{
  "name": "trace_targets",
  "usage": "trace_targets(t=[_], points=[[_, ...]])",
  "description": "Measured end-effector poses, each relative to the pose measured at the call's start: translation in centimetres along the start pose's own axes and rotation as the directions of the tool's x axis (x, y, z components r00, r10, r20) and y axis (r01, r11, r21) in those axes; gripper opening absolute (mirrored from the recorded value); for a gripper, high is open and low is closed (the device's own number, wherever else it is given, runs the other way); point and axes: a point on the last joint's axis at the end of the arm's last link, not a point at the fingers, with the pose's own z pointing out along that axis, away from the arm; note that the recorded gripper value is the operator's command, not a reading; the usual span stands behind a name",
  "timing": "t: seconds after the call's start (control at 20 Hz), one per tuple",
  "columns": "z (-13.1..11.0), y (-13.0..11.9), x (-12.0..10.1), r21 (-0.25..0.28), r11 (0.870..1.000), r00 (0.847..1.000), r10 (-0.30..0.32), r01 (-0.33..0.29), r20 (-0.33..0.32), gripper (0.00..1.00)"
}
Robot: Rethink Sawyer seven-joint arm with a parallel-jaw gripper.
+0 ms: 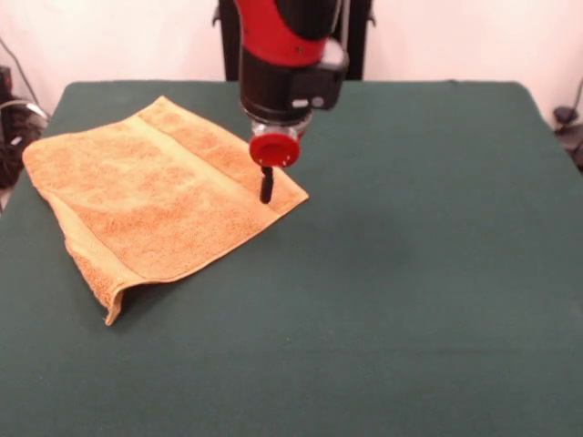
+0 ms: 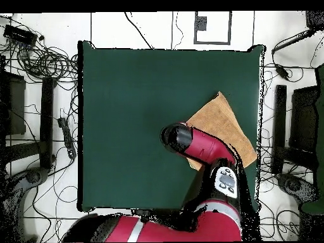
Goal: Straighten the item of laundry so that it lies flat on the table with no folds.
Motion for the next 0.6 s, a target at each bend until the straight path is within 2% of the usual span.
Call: trace_targets(t=[0.25,0.6], points=[[2.0,-1.0,1.9,0.038,0.999,1.000,-0.006,0.007,-0.011,1.00],[1.6,-0.8,3.9,0.034,0.999,1.000,-0.002,0.003,-0.015,1.00]])
